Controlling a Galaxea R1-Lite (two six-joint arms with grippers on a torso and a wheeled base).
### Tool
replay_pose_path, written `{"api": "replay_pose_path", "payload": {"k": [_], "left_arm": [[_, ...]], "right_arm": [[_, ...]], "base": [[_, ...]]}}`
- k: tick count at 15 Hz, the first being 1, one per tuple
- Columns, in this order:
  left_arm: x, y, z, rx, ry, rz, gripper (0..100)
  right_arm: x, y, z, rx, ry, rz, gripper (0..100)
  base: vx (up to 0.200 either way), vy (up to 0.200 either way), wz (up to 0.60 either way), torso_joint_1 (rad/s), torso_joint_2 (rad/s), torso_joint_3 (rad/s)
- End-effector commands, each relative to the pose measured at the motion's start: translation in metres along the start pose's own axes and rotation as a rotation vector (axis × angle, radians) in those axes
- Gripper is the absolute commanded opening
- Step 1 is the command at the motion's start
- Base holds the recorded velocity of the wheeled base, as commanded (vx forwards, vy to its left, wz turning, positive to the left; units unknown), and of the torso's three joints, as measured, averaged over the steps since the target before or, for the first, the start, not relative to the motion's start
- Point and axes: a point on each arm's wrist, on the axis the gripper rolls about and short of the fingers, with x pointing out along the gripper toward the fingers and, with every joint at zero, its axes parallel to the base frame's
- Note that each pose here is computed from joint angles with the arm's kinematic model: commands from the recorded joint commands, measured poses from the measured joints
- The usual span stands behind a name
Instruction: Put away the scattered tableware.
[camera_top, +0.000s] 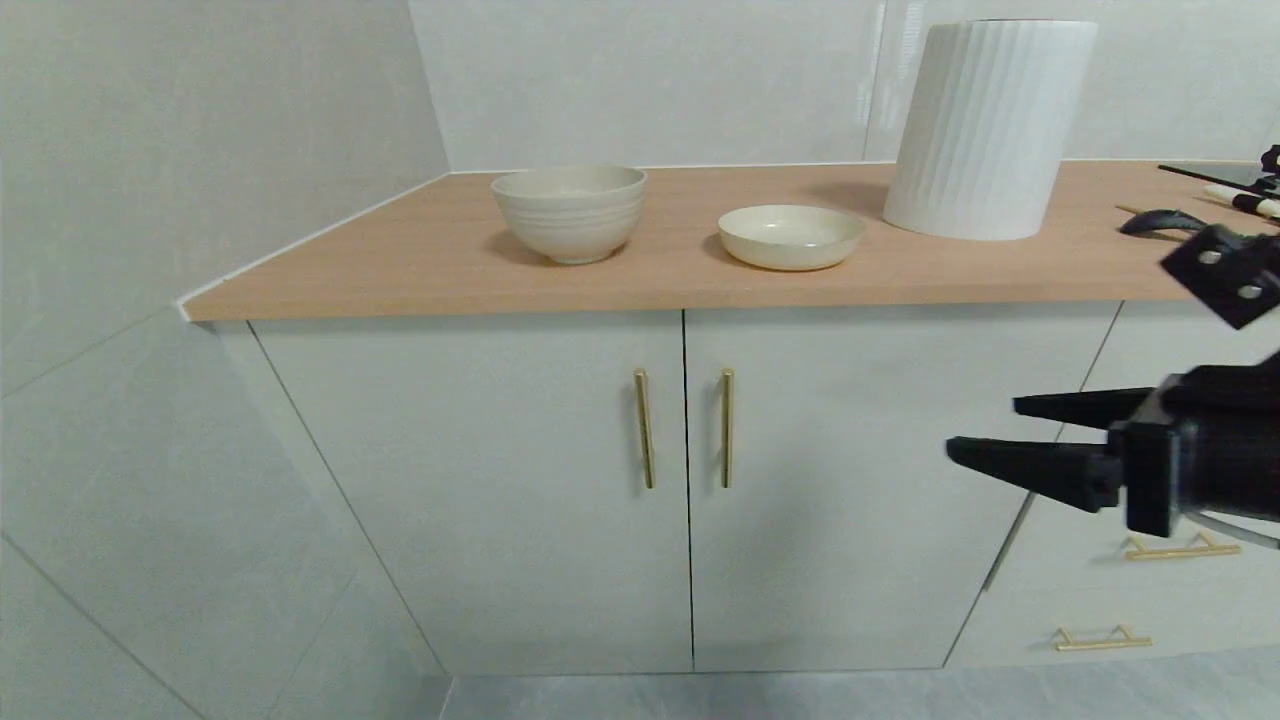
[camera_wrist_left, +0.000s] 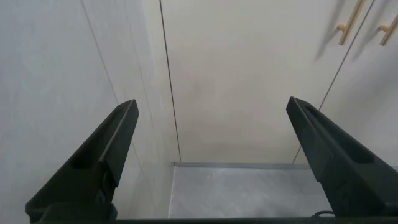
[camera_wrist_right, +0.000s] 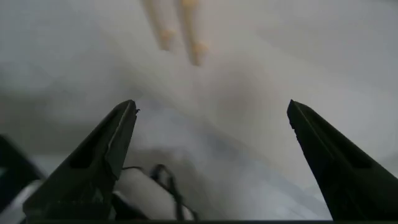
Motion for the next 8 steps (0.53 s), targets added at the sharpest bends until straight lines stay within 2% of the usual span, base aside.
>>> {"api": "replay_pose_path", "payload": {"k": [1,2,3,4,6,8], "left_arm": [[0.000,0.000,0.000,-0.001,0.000,0.000,100],[0.000,0.000,0.000,-0.001,0.000,0.000,100],[0.000,0.000,0.000,-0.001,0.000,0.000,100],[0.000,0.000,0.000,-0.001,0.000,0.000,100],[0.000,0.000,0.000,-0.001,0.000,0.000,100],[0.000,0.000,0.000,-0.001,0.000,0.000,100]], "right_arm": [[0.051,0.012,-0.005,0.032,0.106,0.157,100],[0.054,0.018,-0.006,0.100,0.131,0.284,100],[0.057,0.019,-0.007,0.125,0.144,0.323,100],[0.070,0.017,-0.012,0.144,0.179,0.333,100],[0.098,0.012,-0.022,0.145,0.182,0.332,100],[0.131,0.007,-0.029,0.125,0.108,0.336,100]], "base": [[0.000,0.000,0.00,0.000,0.00,0.000],[0.000,0.000,0.00,0.000,0.00,0.000],[0.000,0.000,0.00,0.000,0.00,0.000],[0.000,0.000,0.00,0.000,0.00,0.000],[0.000,0.000,0.00,0.000,0.00,0.000],[0.000,0.000,0.00,0.000,0.00,0.000]]}}
